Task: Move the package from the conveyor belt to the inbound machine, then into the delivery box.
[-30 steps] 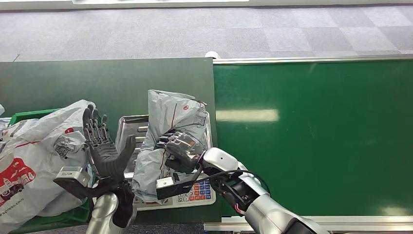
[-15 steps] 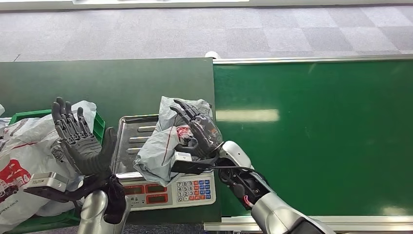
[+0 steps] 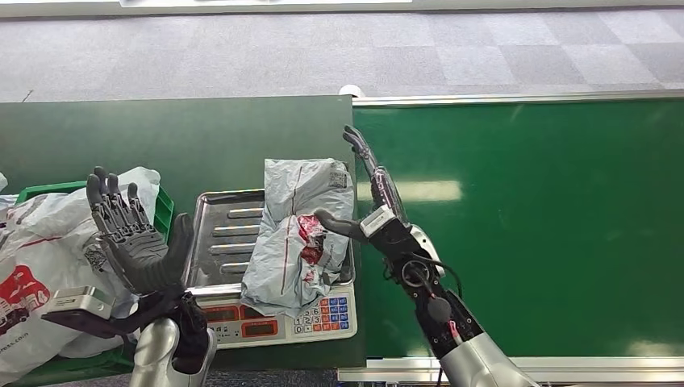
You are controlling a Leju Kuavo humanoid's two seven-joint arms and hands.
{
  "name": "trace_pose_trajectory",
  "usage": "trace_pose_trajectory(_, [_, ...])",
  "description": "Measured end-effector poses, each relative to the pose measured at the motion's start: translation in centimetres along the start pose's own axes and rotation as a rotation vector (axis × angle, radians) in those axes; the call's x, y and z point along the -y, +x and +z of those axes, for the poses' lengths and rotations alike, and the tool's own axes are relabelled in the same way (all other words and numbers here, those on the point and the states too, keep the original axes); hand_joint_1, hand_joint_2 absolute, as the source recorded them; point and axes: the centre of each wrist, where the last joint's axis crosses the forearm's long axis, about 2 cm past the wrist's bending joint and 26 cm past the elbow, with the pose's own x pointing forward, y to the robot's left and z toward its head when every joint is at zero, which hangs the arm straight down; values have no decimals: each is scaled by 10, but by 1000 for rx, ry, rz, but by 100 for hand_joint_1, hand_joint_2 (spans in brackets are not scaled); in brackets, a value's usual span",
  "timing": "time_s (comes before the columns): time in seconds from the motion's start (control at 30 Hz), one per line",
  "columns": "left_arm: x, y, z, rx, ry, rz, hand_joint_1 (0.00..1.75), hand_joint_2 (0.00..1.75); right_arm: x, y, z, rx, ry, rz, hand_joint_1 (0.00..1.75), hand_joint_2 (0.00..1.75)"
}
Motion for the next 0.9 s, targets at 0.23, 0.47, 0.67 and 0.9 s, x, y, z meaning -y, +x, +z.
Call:
trace_pose_trajectory(0.23, [-4, 0, 7, -18, 12, -17, 0, 175, 4, 5, 11, 22, -30, -188, 0, 175])
trace_pose_trajectory(0.47, [-11, 0, 19, -40, 8, -67, 0, 175, 22, 6, 45, 9, -163, -248, 0, 175])
trace_pose_trajectory(0.67, [-18, 1, 34, -61, -39, -123, 0, 175, 38, 0, 105, -126, -351, -168, 0, 175])
trace_pose_trajectory(0.9, [-20, 1, 43, -78, -80, -140, 0, 175, 48, 3, 150, -202, -456, -133, 0, 175])
